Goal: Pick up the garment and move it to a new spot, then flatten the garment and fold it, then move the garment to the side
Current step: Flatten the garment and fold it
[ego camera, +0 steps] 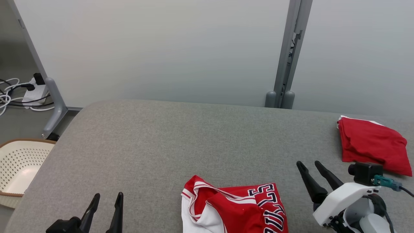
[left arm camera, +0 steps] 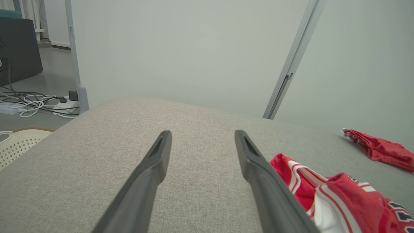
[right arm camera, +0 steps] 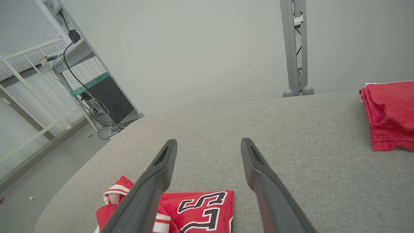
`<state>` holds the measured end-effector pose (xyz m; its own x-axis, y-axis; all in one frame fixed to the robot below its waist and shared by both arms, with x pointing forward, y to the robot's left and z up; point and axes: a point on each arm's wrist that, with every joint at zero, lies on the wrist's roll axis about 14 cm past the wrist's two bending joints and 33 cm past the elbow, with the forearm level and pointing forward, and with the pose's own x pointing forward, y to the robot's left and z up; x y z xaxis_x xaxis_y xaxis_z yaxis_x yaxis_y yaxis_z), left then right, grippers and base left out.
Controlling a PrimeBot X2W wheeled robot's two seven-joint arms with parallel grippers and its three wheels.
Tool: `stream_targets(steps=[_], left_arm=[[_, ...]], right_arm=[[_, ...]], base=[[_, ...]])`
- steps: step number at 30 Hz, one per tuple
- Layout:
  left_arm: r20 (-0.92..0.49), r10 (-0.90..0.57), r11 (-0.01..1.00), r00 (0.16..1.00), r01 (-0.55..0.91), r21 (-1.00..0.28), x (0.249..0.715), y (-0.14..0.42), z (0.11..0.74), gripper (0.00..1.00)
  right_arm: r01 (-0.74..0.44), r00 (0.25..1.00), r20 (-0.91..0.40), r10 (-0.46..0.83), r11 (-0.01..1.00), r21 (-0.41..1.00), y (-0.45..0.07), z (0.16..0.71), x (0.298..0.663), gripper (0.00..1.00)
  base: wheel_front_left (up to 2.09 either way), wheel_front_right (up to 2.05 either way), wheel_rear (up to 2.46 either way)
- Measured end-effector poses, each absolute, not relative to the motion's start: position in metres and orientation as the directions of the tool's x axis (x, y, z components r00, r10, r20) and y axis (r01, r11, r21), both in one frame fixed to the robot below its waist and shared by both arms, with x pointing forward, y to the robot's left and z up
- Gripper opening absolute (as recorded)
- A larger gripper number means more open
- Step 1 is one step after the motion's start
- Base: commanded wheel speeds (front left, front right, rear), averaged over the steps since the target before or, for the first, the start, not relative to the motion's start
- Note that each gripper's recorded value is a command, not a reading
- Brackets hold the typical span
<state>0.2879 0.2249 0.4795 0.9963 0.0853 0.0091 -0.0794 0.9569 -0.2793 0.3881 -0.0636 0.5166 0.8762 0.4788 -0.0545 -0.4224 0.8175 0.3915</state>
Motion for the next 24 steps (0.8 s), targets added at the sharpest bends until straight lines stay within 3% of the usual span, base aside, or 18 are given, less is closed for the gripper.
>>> stream_targets(steps=[1, 5, 10, 16, 24], left_arm=[[0.008, 0.088, 0.957, 0.996, -0.082, -0.279, 0.287, 0.226, 0.479, 1.0], [0.003, 0.094, 0.955, 0.996, -0.089, -0.282, 0.286, 0.227, 0.477, 1.0], [-0.005, 0.101, 0.952, 0.995, -0.098, -0.291, 0.283, 0.227, 0.474, 1.0], [0.002, 0.132, 0.945, 0.991, -0.125, -0.301, 0.276, 0.234, 0.475, 1.0], [-0.005, 0.184, 0.937, 0.983, -0.177, -0.302, 0.263, 0.249, 0.472, 1.0]], right_arm=[[-0.42, 0.877, -0.073, 0.474, 0.833, 0.36, -0.065, 0.512, 0.388, 0.0], [-0.423, 0.871, -0.133, 0.473, 0.859, 0.29, -0.059, 0.502, 0.39, 0.0], [-0.445, 0.81, -0.286, 0.511, 0.855, 0.267, -0.031, 0.468, 0.379, 0.0], [-0.445, 0.728, -0.441, 0.524, 0.852, 0.277, -0.014, 0.426, 0.362, 0.0], [-0.474, 0.629, -0.517, 0.581, 0.813, 0.338, 0.011, 0.398, 0.339, 0.0]], base=[[0.0, 0.0, 0.0], [0.0, 0.0, 0.0], [0.0, 0.0, 0.0], [0.0, 0.0, 0.0], [0.0, 0.0, 0.0]])
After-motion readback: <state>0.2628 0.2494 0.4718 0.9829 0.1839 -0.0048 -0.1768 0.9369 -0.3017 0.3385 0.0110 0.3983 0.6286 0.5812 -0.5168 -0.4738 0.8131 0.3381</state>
